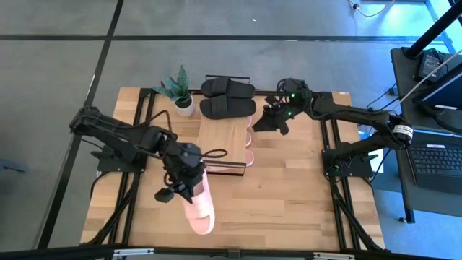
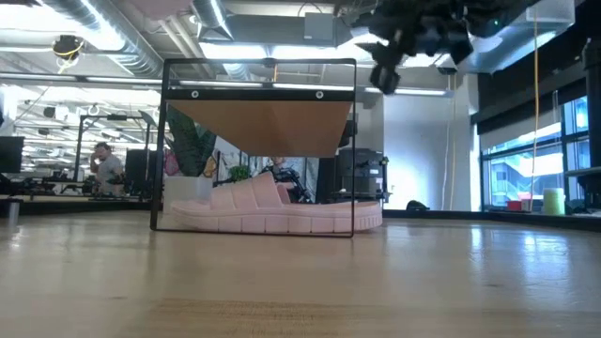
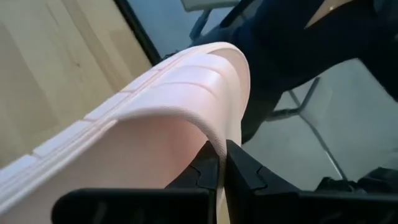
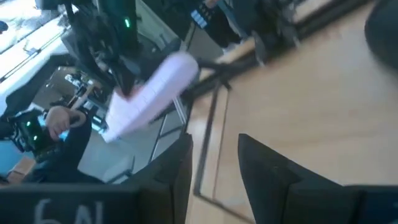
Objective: Pick and place slides into the shelf
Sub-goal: Put the pink slide under the shelf
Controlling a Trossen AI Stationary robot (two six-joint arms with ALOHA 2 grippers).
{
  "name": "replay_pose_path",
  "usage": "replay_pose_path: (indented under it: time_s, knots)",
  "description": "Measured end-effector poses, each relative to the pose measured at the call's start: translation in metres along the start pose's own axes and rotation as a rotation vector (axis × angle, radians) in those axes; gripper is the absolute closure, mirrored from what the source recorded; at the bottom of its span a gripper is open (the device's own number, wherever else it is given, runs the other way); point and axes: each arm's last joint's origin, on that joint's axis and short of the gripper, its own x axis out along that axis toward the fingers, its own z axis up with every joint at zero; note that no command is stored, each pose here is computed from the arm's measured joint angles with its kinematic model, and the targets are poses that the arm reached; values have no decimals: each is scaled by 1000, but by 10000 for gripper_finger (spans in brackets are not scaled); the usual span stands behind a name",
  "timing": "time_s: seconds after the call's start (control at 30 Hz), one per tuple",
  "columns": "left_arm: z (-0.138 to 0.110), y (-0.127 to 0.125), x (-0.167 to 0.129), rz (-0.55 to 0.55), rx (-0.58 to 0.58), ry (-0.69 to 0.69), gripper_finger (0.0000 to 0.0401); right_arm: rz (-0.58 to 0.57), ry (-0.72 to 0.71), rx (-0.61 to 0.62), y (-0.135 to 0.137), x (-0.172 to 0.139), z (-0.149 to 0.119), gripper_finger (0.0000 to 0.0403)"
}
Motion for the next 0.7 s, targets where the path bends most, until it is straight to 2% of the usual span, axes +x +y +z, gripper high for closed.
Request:
replay_pose_path:
  time_s: [0.2,0.4,0.47,0.6,0.7]
  knots:
    - [20,1,-2,33,23,117,399,22,-38,-43,17,1,19,273]
    - [34,2,1,34,-19,225,399,45,-23,-28,24,7,18,263]
    - [40,2,1,30,6,242,399,46,-21,-34,27,10,17,246]
    - [50,4,3,25,83,262,399,-20,-66,-63,32,18,16,193]
    - [55,7,0,57,98,283,399,-51,-127,-96,37,23,18,155]
